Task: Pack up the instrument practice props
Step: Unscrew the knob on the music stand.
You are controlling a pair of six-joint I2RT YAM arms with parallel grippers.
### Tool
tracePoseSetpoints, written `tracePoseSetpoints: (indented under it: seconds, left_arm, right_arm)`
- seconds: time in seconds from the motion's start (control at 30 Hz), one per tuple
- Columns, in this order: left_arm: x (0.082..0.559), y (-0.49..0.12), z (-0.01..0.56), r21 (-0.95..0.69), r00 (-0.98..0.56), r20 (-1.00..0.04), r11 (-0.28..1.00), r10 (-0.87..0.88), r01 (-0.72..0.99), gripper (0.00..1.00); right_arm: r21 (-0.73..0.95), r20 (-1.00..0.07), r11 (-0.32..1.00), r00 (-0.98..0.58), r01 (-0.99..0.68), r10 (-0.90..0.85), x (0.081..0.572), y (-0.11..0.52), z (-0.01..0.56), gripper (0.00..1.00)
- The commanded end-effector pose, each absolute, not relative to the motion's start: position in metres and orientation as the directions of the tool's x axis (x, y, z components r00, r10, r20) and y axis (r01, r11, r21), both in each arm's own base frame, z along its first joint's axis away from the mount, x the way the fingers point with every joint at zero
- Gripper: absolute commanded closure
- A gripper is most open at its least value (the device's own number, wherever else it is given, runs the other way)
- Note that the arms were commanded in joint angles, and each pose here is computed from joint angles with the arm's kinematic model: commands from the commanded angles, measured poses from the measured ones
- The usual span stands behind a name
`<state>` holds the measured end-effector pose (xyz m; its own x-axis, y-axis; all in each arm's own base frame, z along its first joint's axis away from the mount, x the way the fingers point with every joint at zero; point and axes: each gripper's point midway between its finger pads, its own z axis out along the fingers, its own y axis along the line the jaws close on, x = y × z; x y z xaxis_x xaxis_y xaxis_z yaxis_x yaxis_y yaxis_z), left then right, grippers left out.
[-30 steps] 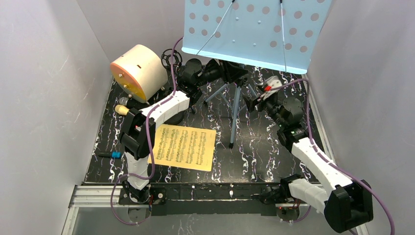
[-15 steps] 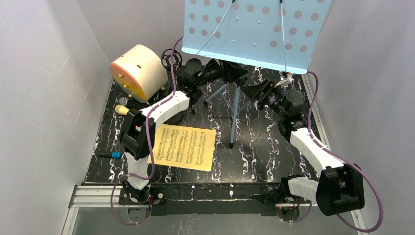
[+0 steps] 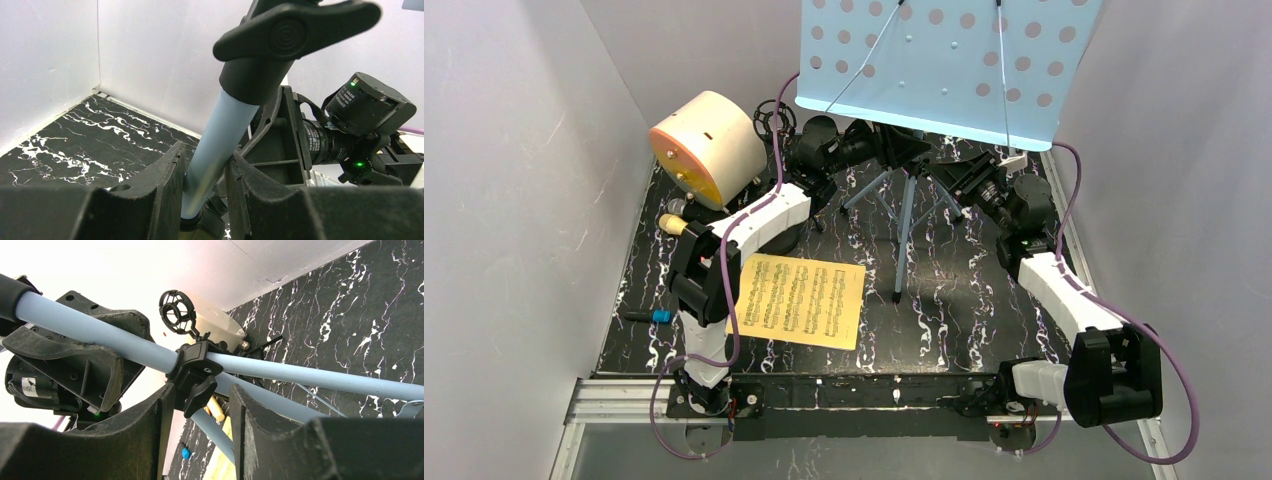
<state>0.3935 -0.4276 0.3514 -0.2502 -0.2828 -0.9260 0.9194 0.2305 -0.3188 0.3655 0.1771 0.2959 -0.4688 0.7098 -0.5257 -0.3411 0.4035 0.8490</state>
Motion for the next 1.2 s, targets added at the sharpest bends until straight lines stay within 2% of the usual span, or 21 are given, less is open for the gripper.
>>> tracePoseSetpoints:
  seconds: [0.0, 0.17, 0.27, 0.37, 0.5, 0.6, 0.67, 0.77, 0.83, 0.87, 0.97, 1.07, 1.17]
  left_arm:
    - [0.391, -0.422, 0.364, -0.342, -0.272, -0.921, 0.245, -0.278, 0.907, 1.0]
    - [0.392, -0.422, 0.366, -0.338, -0.267, -0.922, 0.245, -0.281, 0.909, 1.0]
    - [0.391, -0.422, 0.367, -0.337, -0.266, -0.922, 0.243, -0.281, 0.91, 1.0]
    - [0.391, -0.422, 0.369, -0.335, -0.263, -0.922, 0.243, -0.284, 0.91, 1.0]
    - [0.391, -0.422, 0.367, -0.339, -0.268, -0.921, 0.242, -0.283, 0.909, 1.0]
    - [0.392, -0.422, 0.367, -0.342, -0.271, -0.92, 0.242, -0.284, 0.908, 1.0]
    - [0.391, -0.422, 0.368, -0.342, -0.271, -0.919, 0.241, -0.286, 0.908, 1.0]
    - [0.391, -0.422, 0.37, -0.342, -0.27, -0.919, 0.24, -0.287, 0.908, 1.0]
    - [0.391, -0.422, 0.37, -0.342, -0.27, -0.919, 0.24, -0.289, 0.908, 1.0]
    - [0.391, -0.422, 0.37, -0.343, -0.27, -0.918, 0.242, -0.29, 0.908, 1.0]
    - [0.391, -0.421, 0.372, -0.344, -0.27, -0.917, 0.244, -0.292, 0.907, 1.0]
    - [0.391, -0.421, 0.371, -0.346, -0.271, -0.917, 0.246, -0.293, 0.905, 1.0]
    - [0.392, -0.421, 0.37, -0.347, -0.272, -0.917, 0.248, -0.292, 0.904, 1.0]
  right_arm:
    - [0.841, -0.525, 0.348, -0.464, -0.415, 0.714, 0.367, 0.181, 0.328, 0.5]
    - [0.84, -0.525, 0.326, -0.494, -0.434, 0.693, 0.365, 0.186, 0.328, 0.54]
    - [0.828, -0.542, 0.321, -0.51, -0.46, 0.668, 0.363, 0.191, 0.329, 0.6]
    - [0.802, -0.577, 0.327, -0.503, -0.501, 0.644, 0.362, 0.193, 0.329, 0.81]
    - [0.684, -0.711, 0.42, -0.417, -0.596, 0.566, 0.362, 0.193, 0.325, 0.99]
    - [0.471, -0.862, 0.518, -0.246, -0.714, 0.444, 0.357, 0.19, 0.325, 0.99]
    - [0.269, -0.943, 0.575, -0.088, -0.773, 0.322, 0.353, 0.189, 0.324, 0.99]
    - [-0.051, -0.989, 0.595, 0.123, -0.802, 0.081, 0.351, 0.186, 0.312, 0.99]
    - [-0.258, -0.964, 0.533, 0.248, -0.806, -0.093, 0.351, 0.187, 0.299, 0.99]
    - [-0.392, -0.92, 0.488, 0.344, -0.779, -0.19, 0.353, 0.185, 0.294, 0.99]
    - [-0.629, -0.775, 0.378, 0.511, -0.679, -0.371, 0.361, 0.179, 0.281, 0.99]
    - [-0.824, -0.554, 0.246, 0.636, -0.51, -0.537, 0.371, 0.173, 0.274, 0.99]
    - [-0.943, -0.296, 0.092, 0.678, -0.32, -0.673, 0.382, 0.167, 0.273, 0.99]
